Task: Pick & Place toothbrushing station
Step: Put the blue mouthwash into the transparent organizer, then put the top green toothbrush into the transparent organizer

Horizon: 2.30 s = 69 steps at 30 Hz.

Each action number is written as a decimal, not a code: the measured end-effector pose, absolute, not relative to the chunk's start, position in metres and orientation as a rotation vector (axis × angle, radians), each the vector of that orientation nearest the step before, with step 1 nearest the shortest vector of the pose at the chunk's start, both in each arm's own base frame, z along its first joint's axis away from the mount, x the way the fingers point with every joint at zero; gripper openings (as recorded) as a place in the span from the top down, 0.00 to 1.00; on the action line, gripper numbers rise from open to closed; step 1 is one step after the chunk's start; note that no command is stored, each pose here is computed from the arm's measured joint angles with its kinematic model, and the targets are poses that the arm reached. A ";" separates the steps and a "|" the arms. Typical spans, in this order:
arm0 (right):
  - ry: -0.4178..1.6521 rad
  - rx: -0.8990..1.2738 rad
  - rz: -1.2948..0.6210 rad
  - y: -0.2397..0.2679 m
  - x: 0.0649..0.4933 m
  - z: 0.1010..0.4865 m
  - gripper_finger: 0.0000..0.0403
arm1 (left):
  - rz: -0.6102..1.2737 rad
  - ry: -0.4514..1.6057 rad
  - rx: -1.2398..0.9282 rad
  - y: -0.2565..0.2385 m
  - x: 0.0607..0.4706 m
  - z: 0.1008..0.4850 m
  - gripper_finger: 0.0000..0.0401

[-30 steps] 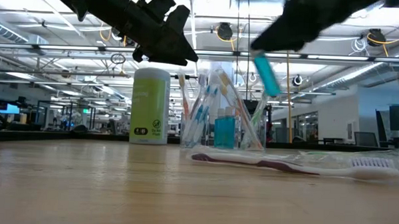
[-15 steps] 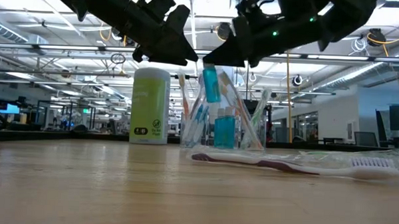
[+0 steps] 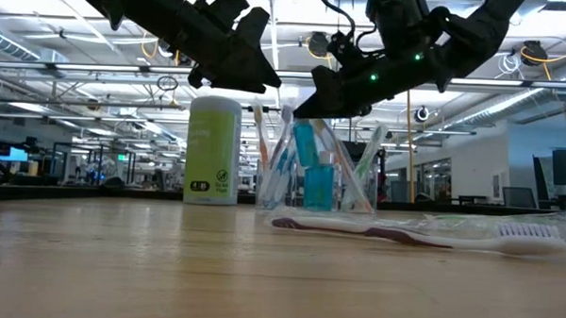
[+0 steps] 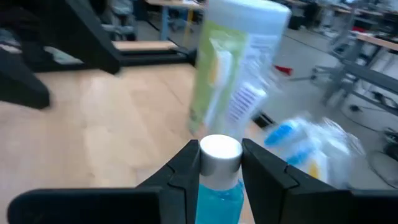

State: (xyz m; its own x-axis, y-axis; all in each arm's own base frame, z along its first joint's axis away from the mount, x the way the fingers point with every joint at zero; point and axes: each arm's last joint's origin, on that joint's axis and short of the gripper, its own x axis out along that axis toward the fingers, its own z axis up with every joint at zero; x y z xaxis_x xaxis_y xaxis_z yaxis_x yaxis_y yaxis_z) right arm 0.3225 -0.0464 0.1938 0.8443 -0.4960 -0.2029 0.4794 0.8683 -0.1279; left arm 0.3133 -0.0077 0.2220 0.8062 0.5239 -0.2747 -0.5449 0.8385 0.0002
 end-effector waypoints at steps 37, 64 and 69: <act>0.482 -0.058 -0.514 -0.045 0.314 0.171 0.73 | 0.573 0.270 -0.083 -0.008 0.313 0.222 0.51; 0.423 -0.085 -0.487 -0.037 0.312 0.185 0.57 | 0.573 0.270 -0.082 -0.008 0.313 0.222 0.51; 0.435 -0.043 -0.451 -0.022 0.301 0.201 0.60 | 0.573 0.270 -0.081 -0.008 0.313 0.222 0.51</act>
